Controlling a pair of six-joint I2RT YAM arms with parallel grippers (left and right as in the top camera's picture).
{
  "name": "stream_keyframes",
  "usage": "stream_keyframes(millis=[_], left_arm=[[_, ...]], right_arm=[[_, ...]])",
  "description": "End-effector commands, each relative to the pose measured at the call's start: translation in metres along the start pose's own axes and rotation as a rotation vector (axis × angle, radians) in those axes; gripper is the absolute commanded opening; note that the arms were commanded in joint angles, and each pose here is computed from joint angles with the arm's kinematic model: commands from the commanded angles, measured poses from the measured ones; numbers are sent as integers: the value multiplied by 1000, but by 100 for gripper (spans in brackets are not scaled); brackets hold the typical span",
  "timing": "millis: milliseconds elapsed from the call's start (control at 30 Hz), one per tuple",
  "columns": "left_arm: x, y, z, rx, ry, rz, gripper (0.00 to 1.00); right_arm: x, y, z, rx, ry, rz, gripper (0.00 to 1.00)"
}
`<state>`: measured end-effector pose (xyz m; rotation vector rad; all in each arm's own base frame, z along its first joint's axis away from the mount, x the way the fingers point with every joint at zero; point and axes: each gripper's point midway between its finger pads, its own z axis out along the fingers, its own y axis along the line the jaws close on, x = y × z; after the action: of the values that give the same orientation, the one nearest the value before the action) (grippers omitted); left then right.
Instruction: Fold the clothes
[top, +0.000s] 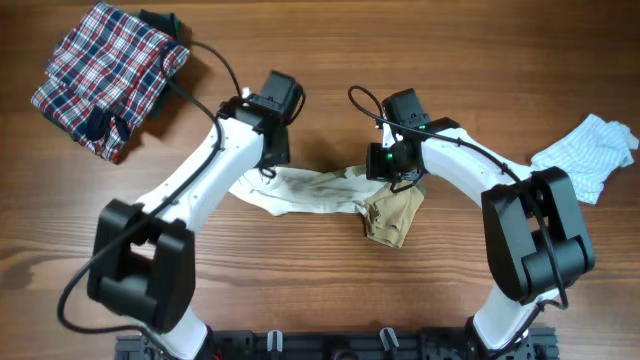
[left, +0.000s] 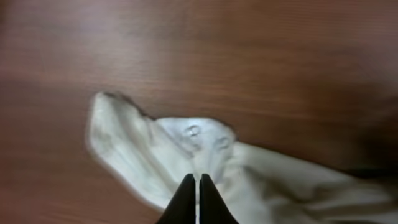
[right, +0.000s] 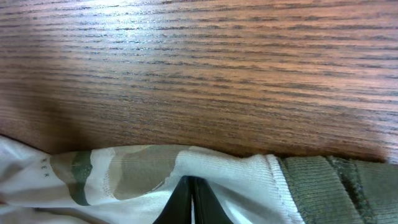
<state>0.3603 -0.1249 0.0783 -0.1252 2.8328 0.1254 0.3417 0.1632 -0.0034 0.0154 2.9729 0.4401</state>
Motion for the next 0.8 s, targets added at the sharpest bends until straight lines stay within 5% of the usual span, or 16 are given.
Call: stream_keyframes(millis=[0, 233, 767], left_arm=[[7, -50, 5, 247, 64, 38, 4], [41, -55, 48, 220, 224, 105, 4], [54, -49, 57, 193, 266, 135, 4]], right_arm=[[6, -20, 14, 70, 24, 8, 4], [8, -21, 13, 75, 34, 9, 4], [9, -21, 13, 76, 36, 9, 4]])
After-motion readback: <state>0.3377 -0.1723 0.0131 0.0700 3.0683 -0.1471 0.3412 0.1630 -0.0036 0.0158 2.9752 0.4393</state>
